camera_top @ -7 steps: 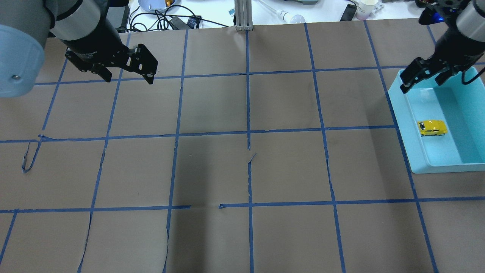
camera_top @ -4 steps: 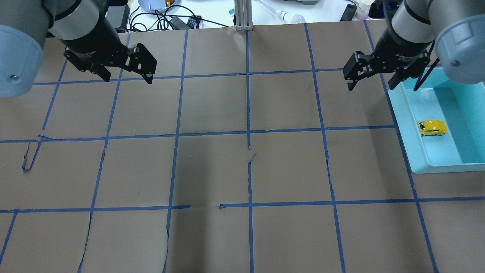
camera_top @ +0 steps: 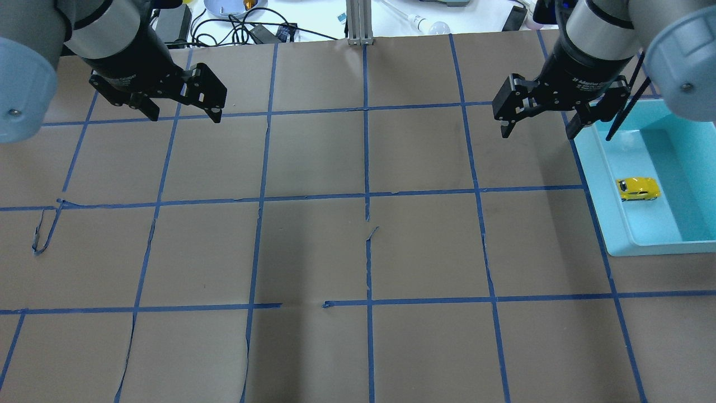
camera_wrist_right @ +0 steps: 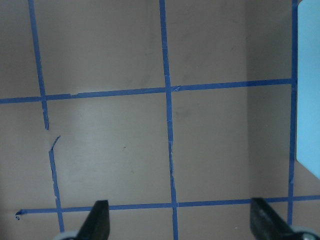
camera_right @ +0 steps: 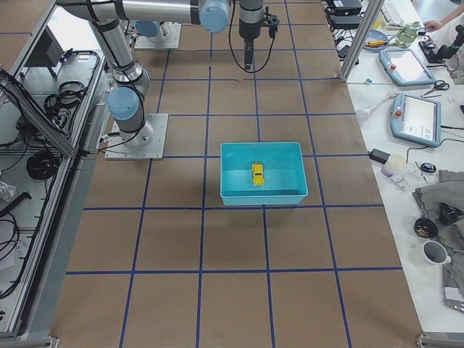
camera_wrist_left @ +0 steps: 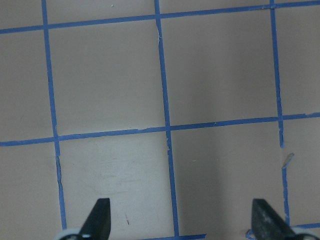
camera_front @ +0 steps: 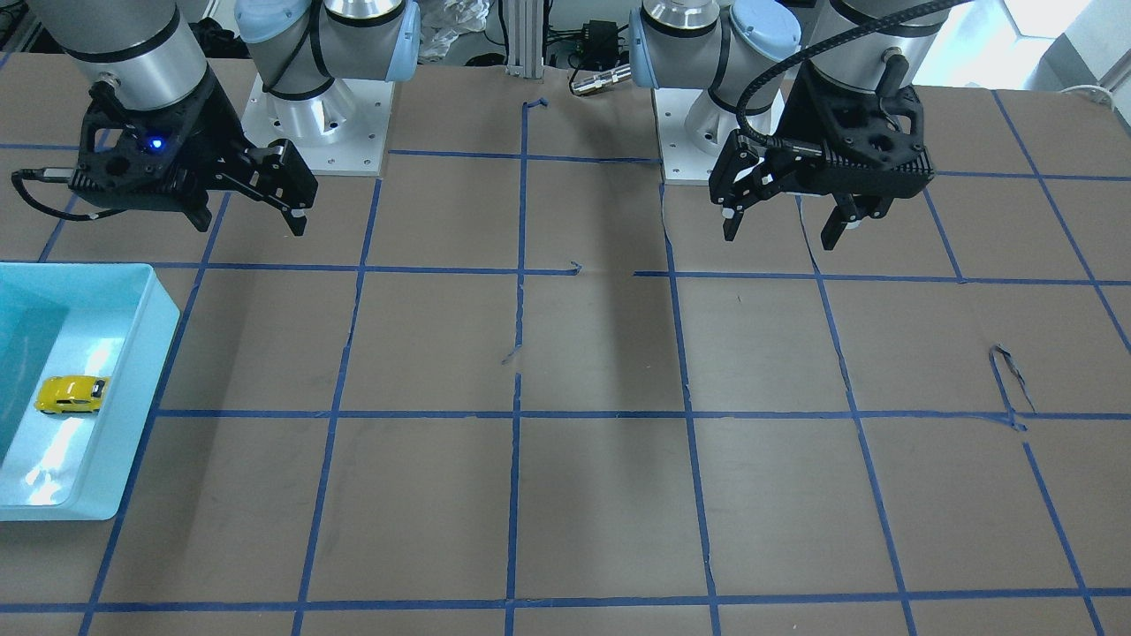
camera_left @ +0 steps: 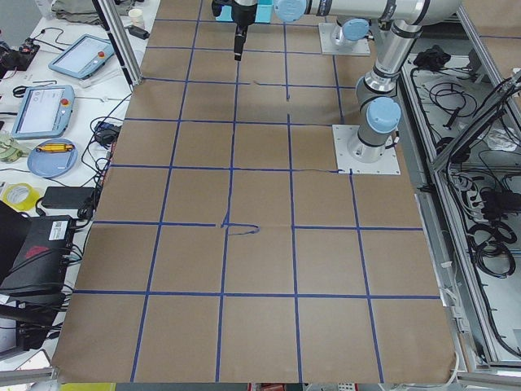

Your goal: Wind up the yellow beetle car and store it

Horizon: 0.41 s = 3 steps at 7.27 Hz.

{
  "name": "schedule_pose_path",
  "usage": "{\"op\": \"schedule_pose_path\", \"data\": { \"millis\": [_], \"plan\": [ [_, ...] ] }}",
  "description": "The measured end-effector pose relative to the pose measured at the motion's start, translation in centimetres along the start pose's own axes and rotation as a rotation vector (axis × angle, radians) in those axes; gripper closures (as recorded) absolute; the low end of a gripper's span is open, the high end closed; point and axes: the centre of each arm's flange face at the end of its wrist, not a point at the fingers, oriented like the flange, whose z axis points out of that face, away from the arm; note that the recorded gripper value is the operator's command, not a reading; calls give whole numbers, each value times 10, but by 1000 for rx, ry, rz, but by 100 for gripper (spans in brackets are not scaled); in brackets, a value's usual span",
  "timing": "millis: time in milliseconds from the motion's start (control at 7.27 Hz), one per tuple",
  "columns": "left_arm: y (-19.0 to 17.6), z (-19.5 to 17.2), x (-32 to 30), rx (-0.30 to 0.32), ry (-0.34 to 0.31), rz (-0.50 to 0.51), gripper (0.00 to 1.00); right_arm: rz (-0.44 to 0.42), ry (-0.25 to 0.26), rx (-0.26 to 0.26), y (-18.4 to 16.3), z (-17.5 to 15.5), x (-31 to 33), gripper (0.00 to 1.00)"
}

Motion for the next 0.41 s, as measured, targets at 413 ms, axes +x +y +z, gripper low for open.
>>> {"op": "schedule_pose_path", "data": {
  "millis": [413],
  "plan": [
    [0,0,0,0,2,1,0,1,0,-21,3,-2,0,0]
  ]
}}
